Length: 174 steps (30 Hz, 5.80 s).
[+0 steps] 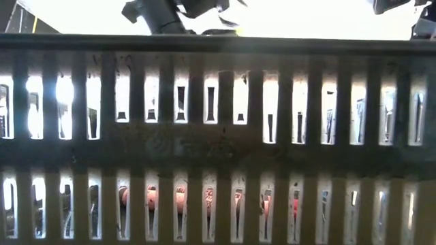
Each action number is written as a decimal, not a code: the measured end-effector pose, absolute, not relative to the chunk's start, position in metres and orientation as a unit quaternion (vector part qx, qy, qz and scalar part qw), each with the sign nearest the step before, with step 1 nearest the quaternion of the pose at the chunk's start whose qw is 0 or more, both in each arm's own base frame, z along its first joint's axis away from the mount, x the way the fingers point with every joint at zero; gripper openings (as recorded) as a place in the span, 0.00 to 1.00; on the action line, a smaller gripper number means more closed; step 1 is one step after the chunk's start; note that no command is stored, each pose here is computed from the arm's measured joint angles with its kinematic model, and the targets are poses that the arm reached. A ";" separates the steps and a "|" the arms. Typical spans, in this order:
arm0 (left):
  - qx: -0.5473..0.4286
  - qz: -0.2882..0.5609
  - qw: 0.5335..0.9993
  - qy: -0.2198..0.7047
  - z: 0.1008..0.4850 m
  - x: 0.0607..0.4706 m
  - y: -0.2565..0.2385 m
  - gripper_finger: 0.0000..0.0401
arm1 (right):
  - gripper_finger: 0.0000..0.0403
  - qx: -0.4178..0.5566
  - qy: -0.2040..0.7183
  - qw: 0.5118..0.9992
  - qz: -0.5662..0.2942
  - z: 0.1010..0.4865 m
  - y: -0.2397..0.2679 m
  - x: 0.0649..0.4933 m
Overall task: Sort crayons
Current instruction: Put the yellow crayon into the blue bin
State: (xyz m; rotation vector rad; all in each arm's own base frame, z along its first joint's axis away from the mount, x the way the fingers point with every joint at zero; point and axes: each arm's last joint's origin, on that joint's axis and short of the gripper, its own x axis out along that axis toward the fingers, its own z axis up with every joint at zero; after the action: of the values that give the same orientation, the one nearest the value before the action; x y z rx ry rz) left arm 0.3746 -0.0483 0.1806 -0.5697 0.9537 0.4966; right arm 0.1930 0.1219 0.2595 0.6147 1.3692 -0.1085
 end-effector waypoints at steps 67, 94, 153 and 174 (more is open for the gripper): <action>-0.253 0.284 0.834 0.399 0.241 0.441 -0.051 0.00 | 0.31 0.189 0.466 0.841 -0.201 0.289 0.083 0.167; -0.232 0.182 0.937 0.186 0.324 0.441 -0.088 0.00 | 0.31 0.364 0.333 0.870 0.011 0.324 0.117 0.188; -0.202 0.176 0.955 0.126 0.338 0.445 -0.090 0.12 | 0.03 0.284 0.192 0.924 -0.171 0.344 0.081 0.188; -0.200 0.155 0.931 0.265 0.312 0.433 -0.095 0.23 | 0.04 0.366 0.613 0.697 -0.064 0.297 0.161 0.145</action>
State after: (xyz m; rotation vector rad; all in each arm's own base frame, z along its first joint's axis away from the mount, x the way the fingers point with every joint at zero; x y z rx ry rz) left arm 0.4331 -0.0948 0.3124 -0.4095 0.5427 0.3165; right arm 0.1450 0.1607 0.2975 0.8168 1.3658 -0.1433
